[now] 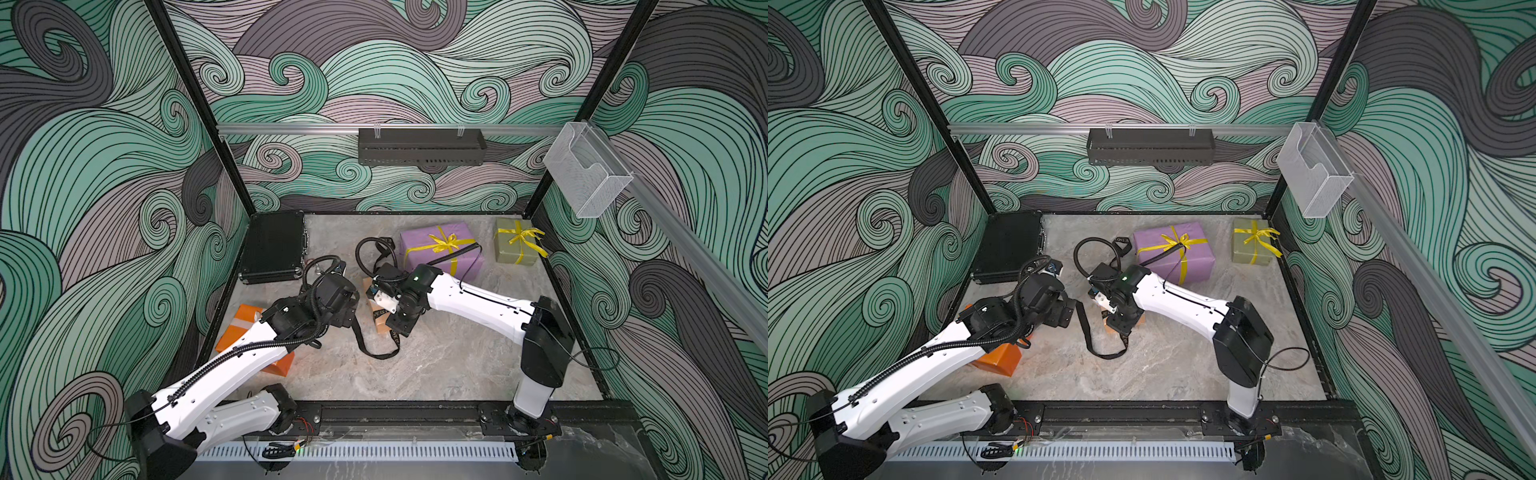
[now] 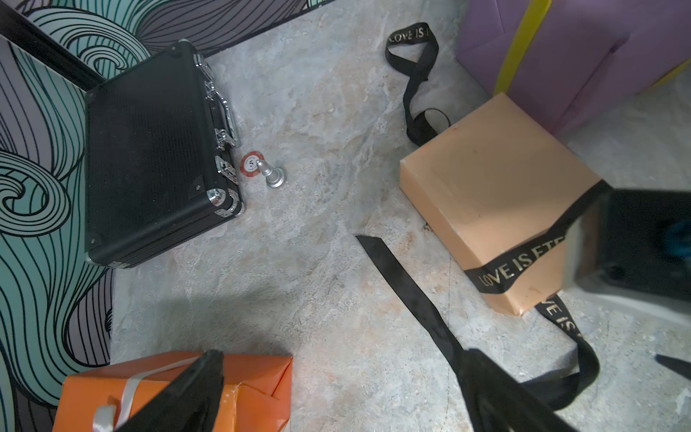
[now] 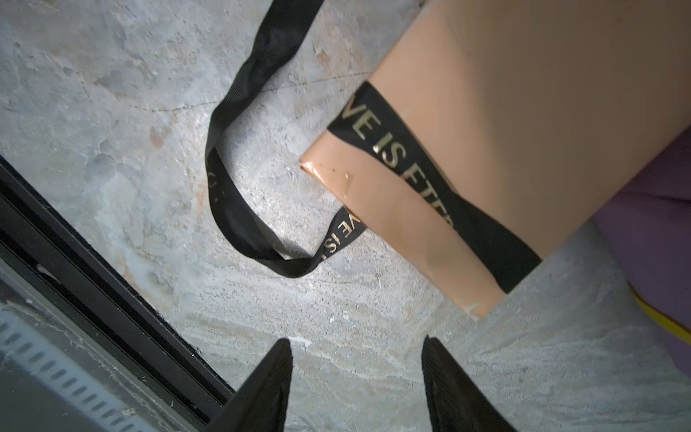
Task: Untie the ribbon bows on the gift boxes
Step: Pull the ribbon from the gift box.
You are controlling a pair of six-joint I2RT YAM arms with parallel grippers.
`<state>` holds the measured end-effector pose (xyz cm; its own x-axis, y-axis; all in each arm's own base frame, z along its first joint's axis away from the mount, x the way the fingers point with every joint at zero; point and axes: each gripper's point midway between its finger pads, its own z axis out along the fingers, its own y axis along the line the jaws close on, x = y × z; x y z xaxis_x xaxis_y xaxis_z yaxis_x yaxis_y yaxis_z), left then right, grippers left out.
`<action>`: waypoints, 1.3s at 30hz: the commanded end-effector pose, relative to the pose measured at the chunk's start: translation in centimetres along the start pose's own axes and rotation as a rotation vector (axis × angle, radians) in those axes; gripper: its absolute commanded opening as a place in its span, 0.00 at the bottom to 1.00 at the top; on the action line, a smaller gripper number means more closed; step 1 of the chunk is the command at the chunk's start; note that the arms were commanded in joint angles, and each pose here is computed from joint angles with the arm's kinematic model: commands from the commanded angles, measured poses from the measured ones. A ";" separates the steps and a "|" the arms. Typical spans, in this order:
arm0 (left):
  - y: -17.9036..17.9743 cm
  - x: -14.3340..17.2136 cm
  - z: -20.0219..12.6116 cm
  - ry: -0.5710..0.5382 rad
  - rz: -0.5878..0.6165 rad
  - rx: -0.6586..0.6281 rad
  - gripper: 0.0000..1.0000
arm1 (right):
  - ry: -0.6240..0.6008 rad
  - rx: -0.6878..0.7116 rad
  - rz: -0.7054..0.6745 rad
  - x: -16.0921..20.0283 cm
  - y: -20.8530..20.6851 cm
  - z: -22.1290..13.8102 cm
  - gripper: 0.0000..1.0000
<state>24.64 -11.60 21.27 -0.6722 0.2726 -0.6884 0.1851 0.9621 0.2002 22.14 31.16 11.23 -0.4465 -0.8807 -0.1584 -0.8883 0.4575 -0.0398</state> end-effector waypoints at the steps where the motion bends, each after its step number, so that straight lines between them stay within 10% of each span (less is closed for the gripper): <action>1: 1.8 -0.8 -1.0 -0.047 -0.062 -0.050 0.99 | -0.029 -0.012 -0.056 -2.4 -0.3 0.0 0.60; 39: 2.1 -1.4 -2.1 -0.109 -0.102 -0.014 0.99 | 0.092 -0.114 0.004 -3.5 -2.3 5.0 0.53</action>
<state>24.39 -10.20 23.68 -0.6152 0.1990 -0.7628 0.1253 0.9800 0.1546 27.04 34.49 7.79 -0.4413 -0.8910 -0.1066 -0.8973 0.4397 0.0389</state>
